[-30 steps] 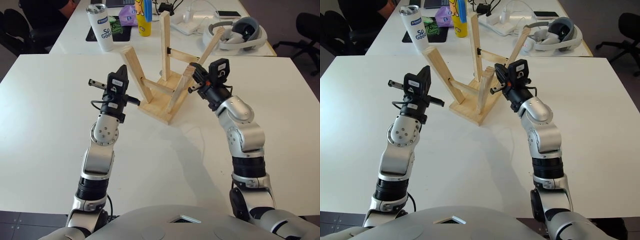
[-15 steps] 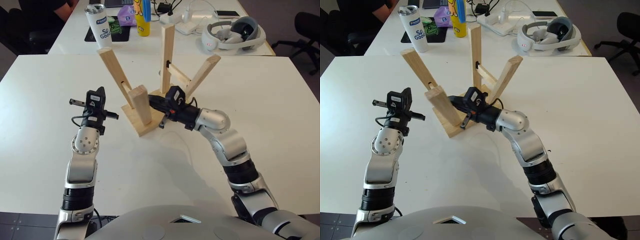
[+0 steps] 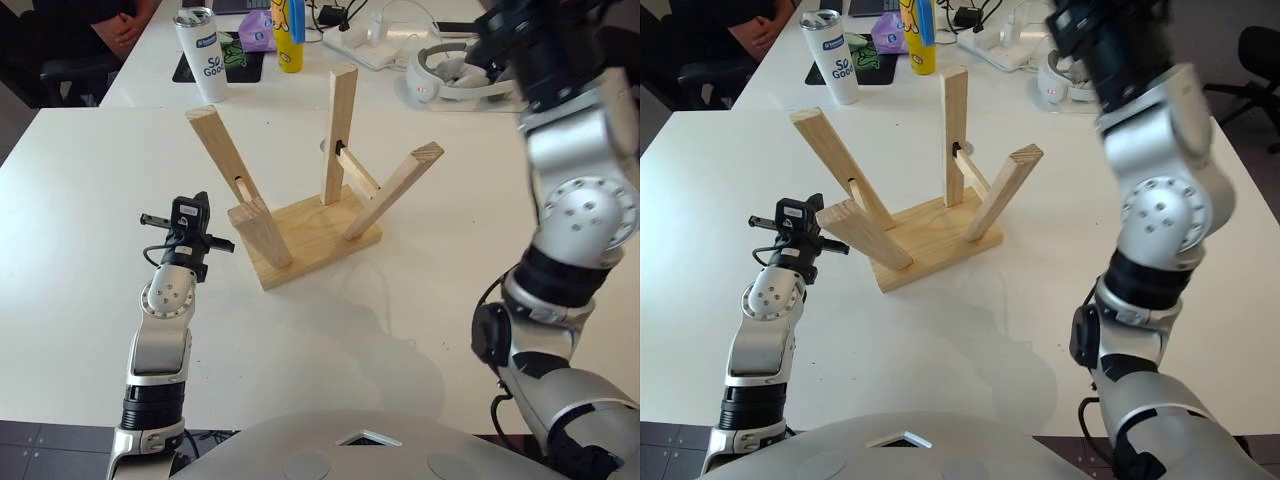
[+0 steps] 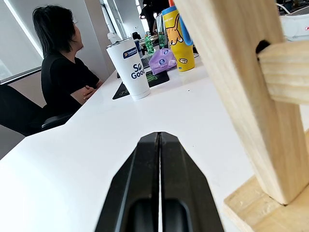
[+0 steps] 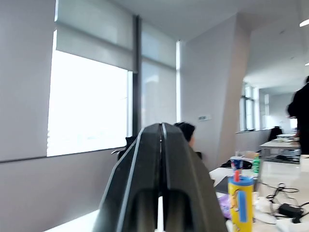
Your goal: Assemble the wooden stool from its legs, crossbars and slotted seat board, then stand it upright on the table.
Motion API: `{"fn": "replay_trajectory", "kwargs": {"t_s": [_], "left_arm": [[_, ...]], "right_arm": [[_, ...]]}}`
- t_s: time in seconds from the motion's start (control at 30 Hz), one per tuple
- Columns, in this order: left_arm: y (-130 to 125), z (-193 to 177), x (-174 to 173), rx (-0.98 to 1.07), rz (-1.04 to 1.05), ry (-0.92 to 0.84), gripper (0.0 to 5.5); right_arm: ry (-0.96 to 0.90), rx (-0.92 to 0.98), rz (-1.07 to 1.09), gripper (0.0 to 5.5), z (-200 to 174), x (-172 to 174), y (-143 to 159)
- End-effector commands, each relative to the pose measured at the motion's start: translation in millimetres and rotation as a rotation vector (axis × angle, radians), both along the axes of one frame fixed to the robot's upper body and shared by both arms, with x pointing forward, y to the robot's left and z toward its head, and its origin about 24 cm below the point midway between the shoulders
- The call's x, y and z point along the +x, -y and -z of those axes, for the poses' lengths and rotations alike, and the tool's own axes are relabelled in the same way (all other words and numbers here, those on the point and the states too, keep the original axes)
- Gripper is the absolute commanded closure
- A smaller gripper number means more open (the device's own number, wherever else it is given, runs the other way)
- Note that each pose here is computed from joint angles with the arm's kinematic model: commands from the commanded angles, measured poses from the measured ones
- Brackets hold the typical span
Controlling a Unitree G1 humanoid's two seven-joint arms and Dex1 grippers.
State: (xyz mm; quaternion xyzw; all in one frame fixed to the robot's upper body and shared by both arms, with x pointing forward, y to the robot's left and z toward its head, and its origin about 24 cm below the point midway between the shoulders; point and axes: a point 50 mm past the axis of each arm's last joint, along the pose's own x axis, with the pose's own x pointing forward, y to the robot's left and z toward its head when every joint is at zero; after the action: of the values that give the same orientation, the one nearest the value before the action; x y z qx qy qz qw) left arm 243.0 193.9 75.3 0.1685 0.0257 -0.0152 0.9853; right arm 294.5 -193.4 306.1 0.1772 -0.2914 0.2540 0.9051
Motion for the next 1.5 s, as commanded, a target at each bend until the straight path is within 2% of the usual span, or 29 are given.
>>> {"fn": "replay_trajectory", "kwargs": {"t_s": [0.03,0.17,0.23,0.4,0.6,0.73,1.0,1.13,1.27,1.5], "left_arm": [[-4,9,-7,0.015,-0.008,-0.059,5.50],[-10,26,-12,0.075,0.011,-0.229,5.50],[-14,33,-15,0.091,0.010,-0.319,5.50],[-14,30,-18,0.126,0.062,-0.411,5.50],[8,22,-24,0.139,0.336,-0.567,5.50],[19,20,-20,0.126,0.383,-0.571,5.50],[20,27,-17,0.134,0.398,-0.596,5.50],[21,35,-13,0.112,0.430,-0.603,5.50],[25,41,-13,0.097,0.433,-0.603,5.50],[44,44,-18,0.044,0.498,-0.585,5.50]], "right_arm": [[-0.360,-0.269,0.470,5.48,84,20,88],[-0.529,-0.761,0.304,5.48,175,12,64],[-0.561,-0.885,0.182,5.48,205,5,46],[-0.606,-0.976,0.040,5.48,245,-5,23],[-0.653,-1.064,-0.034,5.48,272,-16,2],[-0.627,-1.069,-0.082,5.48,279,-14,-12],[-0.550,-1.070,-0.218,5.48,284,-18,-38],[-0.509,-1.095,-0.362,5.48,278,-44,-37],[-0.542,-1.091,-0.382,5.48,272,-64,-32],[-0.568,-1.067,-0.389,5.48,264,-80,-34]]}}
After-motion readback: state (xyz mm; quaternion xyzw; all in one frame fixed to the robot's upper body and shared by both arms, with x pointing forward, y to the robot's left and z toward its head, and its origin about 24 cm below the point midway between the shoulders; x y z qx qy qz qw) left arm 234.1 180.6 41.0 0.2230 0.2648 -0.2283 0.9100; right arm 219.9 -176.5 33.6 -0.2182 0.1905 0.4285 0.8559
